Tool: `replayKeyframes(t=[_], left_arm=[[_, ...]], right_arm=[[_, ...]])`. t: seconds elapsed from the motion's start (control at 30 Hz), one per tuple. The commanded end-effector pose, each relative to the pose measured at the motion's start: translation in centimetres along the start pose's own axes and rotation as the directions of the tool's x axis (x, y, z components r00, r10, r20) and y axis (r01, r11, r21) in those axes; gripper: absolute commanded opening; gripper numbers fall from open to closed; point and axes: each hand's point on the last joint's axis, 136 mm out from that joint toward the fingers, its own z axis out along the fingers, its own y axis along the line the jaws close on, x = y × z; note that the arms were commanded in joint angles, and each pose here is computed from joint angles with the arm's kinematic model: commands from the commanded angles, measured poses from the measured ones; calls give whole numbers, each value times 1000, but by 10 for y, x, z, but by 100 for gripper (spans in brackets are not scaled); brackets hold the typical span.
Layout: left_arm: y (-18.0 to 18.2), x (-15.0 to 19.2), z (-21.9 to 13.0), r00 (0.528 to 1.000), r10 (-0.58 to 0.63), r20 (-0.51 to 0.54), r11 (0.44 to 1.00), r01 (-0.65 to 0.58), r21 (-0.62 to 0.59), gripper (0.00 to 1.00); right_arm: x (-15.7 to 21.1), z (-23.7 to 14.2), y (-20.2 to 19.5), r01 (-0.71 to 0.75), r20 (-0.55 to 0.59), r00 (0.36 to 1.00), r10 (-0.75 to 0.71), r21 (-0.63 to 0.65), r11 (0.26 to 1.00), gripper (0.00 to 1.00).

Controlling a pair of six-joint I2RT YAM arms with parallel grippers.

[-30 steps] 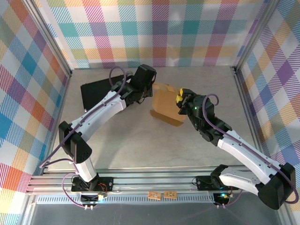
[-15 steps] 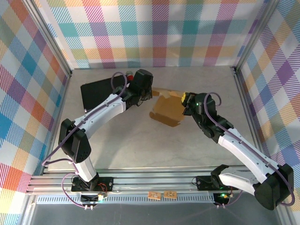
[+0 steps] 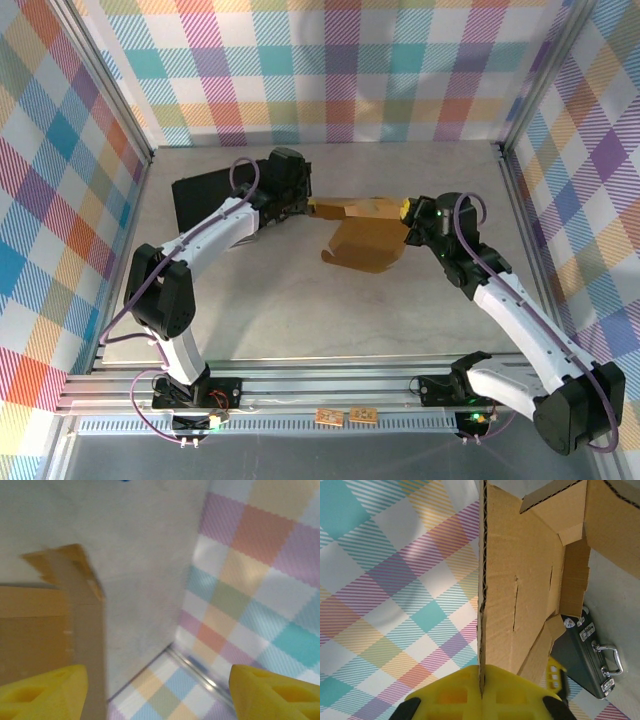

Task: Fold the paper box

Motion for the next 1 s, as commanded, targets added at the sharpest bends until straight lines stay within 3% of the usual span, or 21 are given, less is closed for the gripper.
replayKeyframes(t=[0.0, 0.07, 0.13, 0.2, 0.4, 0.63, 0.8, 0.97], left_arm=[[32, -10, -10, 998, 66, -23, 986, -69, -149, 75], [42, -20, -13, 995, 100, -25, 980, -103, -171, 77], [49, -30, -14, 988, 152, -41, 969, -157, -189, 91], [57, -36, -8, 987, 137, -86, 962, -153, -226, 92], [49, -40, 6, 993, 40, -115, 978, -62, -199, 92], [45, -10, 28, 976, -93, -195, 976, 50, -212, 84], [39, -6, 37, 974, -126, -191, 979, 91, -183, 66], [39, -12, 40, 976, -150, -156, 978, 122, -171, 34]], right_arm=[[1, -5, 3, -173, -37, 984, 174, 19, 985, 0], [-2, -6, 3, -176, -39, 983, 177, 30, 984, 0], [-5, -7, 3, -182, -47, 982, 184, 42, 982, 0], [-8, -8, 3, -183, -60, 981, 187, 61, 981, 0], [-15, -7, -2, -185, -83, 978, 194, 97, 978, 0], [-15, -2, -4, -187, -98, 975, 198, 110, 976, 0], [-17, -2, -4, -192, -102, 974, 204, 112, 975, 0], [-22, -1, -6, -204, -101, 971, 215, 114, 972, 0]])
